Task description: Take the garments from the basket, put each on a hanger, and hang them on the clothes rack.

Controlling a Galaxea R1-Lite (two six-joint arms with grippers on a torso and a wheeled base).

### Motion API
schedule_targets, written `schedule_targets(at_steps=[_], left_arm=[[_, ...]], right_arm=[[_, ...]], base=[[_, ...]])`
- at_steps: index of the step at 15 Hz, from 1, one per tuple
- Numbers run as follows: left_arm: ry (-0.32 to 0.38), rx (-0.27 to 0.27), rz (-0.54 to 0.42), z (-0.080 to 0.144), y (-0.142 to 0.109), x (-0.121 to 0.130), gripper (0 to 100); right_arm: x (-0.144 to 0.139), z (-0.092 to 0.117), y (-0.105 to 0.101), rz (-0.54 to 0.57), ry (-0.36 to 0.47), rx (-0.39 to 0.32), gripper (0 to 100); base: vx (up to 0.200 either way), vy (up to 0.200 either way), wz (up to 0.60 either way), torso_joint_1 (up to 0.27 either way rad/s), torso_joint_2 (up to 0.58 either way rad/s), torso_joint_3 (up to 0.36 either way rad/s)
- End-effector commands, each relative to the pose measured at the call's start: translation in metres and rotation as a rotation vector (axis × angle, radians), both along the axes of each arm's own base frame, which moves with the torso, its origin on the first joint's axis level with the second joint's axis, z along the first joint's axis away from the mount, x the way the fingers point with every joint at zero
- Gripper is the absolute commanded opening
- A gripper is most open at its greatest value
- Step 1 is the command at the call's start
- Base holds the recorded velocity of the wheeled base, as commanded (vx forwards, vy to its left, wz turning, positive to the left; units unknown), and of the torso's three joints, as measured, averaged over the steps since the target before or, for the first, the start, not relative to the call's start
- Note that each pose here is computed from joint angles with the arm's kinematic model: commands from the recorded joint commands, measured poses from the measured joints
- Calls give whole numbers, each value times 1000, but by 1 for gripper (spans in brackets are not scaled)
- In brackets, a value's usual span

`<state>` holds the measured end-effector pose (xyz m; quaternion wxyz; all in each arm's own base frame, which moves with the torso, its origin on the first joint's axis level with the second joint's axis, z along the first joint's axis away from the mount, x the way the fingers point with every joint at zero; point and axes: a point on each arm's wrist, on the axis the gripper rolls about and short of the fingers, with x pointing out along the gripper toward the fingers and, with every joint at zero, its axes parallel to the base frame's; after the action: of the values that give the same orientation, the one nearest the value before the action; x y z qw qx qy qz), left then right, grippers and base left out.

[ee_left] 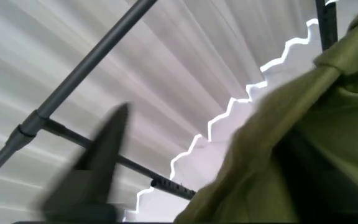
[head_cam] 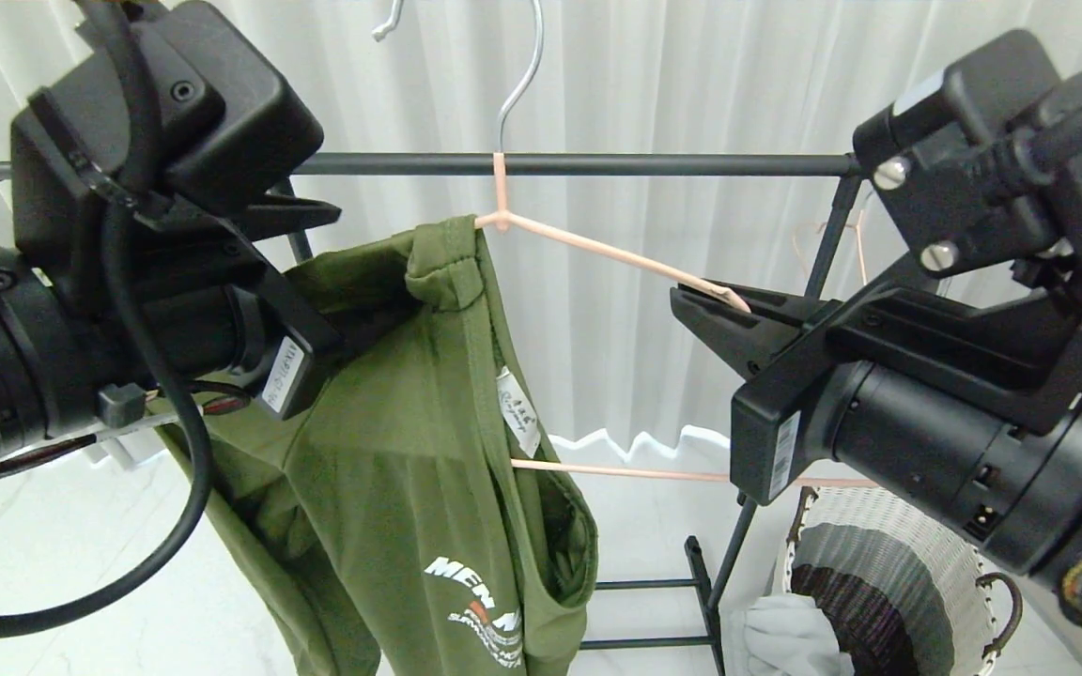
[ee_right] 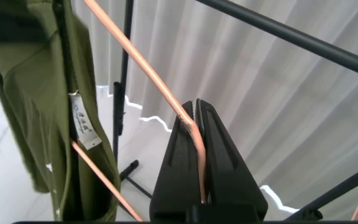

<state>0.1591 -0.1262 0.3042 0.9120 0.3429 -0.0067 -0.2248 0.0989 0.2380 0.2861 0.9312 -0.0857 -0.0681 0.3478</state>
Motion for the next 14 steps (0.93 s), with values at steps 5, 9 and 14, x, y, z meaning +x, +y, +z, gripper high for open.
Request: schedule_targets(at_steps=[5, 9, 14], left_arm=[[9, 8, 1, -6, 1, -1, 0], [-22, -14, 7, -18, 1, 1, 0], [-149, 63, 8, -32, 11, 2, 0]], right_arm=[[0, -1, 1, 2, 1, -4, 0], [-1, 0, -1, -1, -1, 2, 100], [-2, -3, -27, -38, -1, 1, 100]], base=[[0, 0, 0, 0, 0, 0], [0, 0, 0, 0, 0, 0], [0, 0, 0, 0, 0, 0]])
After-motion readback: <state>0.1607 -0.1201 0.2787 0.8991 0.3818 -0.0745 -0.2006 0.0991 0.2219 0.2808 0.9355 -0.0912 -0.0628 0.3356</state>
